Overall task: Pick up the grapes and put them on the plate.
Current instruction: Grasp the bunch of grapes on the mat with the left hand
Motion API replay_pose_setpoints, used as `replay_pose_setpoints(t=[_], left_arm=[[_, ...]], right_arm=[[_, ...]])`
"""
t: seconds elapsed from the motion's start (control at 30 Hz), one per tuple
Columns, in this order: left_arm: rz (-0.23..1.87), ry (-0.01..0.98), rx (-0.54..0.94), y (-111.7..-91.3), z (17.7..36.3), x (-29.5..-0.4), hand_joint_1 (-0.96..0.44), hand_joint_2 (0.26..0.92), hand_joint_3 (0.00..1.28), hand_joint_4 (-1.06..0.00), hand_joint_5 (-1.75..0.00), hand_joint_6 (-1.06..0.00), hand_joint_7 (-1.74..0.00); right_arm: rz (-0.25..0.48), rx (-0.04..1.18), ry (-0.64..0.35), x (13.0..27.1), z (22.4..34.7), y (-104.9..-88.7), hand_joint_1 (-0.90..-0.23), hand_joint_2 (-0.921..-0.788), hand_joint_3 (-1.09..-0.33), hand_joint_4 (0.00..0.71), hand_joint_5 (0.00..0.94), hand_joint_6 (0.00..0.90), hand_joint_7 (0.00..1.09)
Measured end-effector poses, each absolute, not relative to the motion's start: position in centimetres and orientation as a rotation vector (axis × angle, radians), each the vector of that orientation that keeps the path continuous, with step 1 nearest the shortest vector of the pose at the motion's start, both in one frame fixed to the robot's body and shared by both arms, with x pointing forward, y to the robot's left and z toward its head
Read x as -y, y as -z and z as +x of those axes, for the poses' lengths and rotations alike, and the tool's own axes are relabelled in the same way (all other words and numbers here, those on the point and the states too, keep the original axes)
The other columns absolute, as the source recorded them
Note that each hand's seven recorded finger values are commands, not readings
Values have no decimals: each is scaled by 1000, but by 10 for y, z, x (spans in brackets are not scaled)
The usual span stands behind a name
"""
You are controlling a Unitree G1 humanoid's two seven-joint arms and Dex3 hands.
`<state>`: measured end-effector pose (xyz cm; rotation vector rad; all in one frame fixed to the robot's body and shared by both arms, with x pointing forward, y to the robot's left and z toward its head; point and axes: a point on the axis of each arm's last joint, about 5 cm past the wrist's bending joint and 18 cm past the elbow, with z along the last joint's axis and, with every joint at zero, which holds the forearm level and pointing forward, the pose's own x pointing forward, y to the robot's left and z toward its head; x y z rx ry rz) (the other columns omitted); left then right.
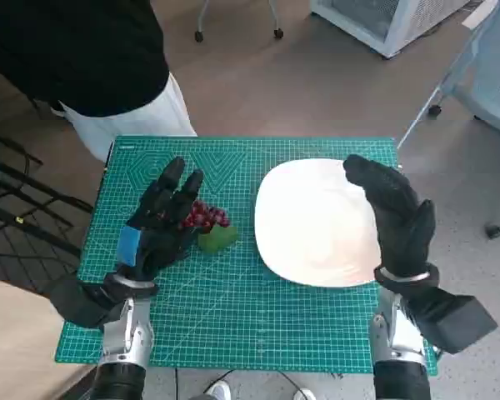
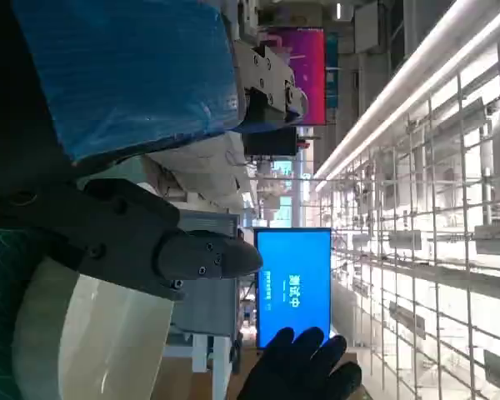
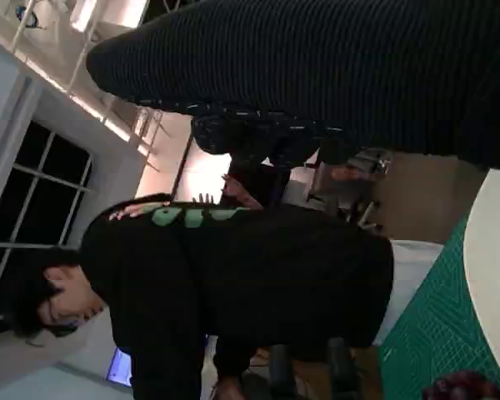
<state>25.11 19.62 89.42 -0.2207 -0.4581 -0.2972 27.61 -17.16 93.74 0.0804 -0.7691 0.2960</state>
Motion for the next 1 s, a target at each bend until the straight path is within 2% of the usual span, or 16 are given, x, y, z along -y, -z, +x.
replay_pose_setpoints(t=[1.0], left_arm=[[-215, 298, 457, -894, 251, -196, -434, 921, 271, -271, 0, -338, 0]], right_arm=[[80, 768, -287, 173, 275, -935, -656, -921, -750, 446, 2, 21, 483]])
